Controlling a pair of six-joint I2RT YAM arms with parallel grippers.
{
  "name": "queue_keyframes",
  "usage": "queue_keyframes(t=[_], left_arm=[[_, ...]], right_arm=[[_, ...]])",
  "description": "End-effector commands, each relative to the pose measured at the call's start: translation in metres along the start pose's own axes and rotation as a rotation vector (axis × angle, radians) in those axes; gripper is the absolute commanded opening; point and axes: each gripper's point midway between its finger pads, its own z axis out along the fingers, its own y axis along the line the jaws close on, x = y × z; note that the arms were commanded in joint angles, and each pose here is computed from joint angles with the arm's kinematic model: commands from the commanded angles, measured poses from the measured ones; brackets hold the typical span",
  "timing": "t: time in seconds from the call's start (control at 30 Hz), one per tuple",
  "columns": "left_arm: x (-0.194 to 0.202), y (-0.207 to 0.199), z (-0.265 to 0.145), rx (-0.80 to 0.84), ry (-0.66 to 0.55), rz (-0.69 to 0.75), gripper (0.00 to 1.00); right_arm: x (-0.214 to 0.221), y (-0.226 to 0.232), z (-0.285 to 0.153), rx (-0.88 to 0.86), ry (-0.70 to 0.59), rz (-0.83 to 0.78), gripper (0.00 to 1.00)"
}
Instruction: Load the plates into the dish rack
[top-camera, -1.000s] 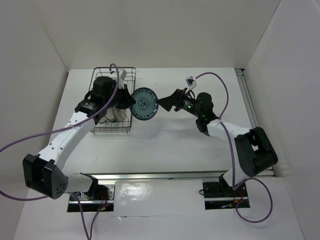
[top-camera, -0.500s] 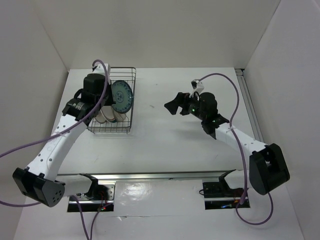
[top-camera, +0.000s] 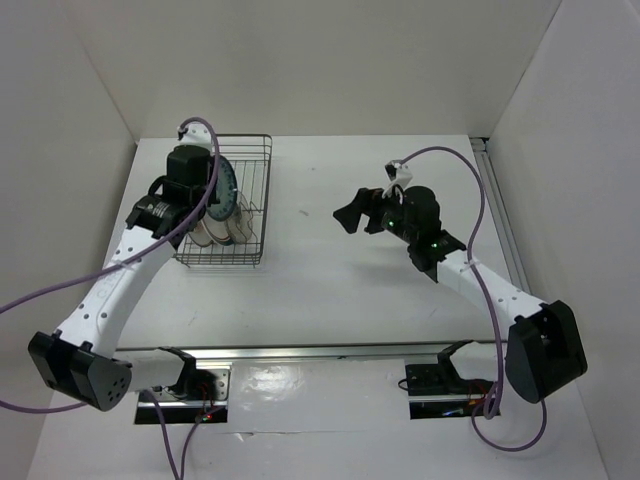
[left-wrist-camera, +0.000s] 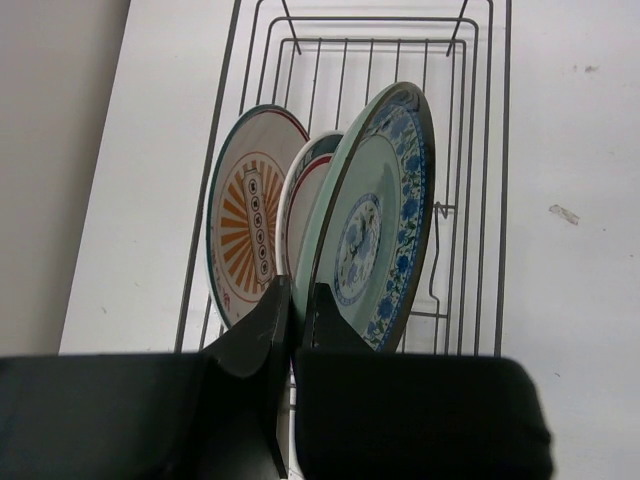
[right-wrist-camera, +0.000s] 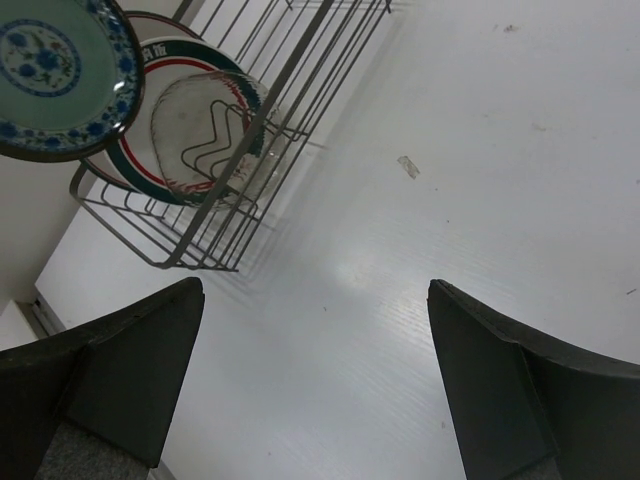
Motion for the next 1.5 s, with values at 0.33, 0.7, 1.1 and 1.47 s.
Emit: queue_keyframes(t=[0.33,0.7,1.1,1.47], left_arm=[[-0.015,-0.011,0.026,-0.054,-0.01,-0.037,0.0],[0.004,-0.032,0.041,-0.069,0.037,-0.014,0.0],[0.008,-0.033,0.046,-0.098,0.052,-0.004,0.0],[0.018,-0.039,0.056,-0.096,0.087,0.017,0.0]], right_arm=[[-0.008,-0.005,-0.014,-0.007,-0.039,-0.031,1.0],[-0.011,-0.018,-0.025,-0.001,-0.047,-0.021,1.0],[-0.01,-0.021,-0.026,-0.016,-0.051,-0.021,1.0],[-0.009,-0.024,-0.028,-0.008,-0.055,-0.019,1.0]])
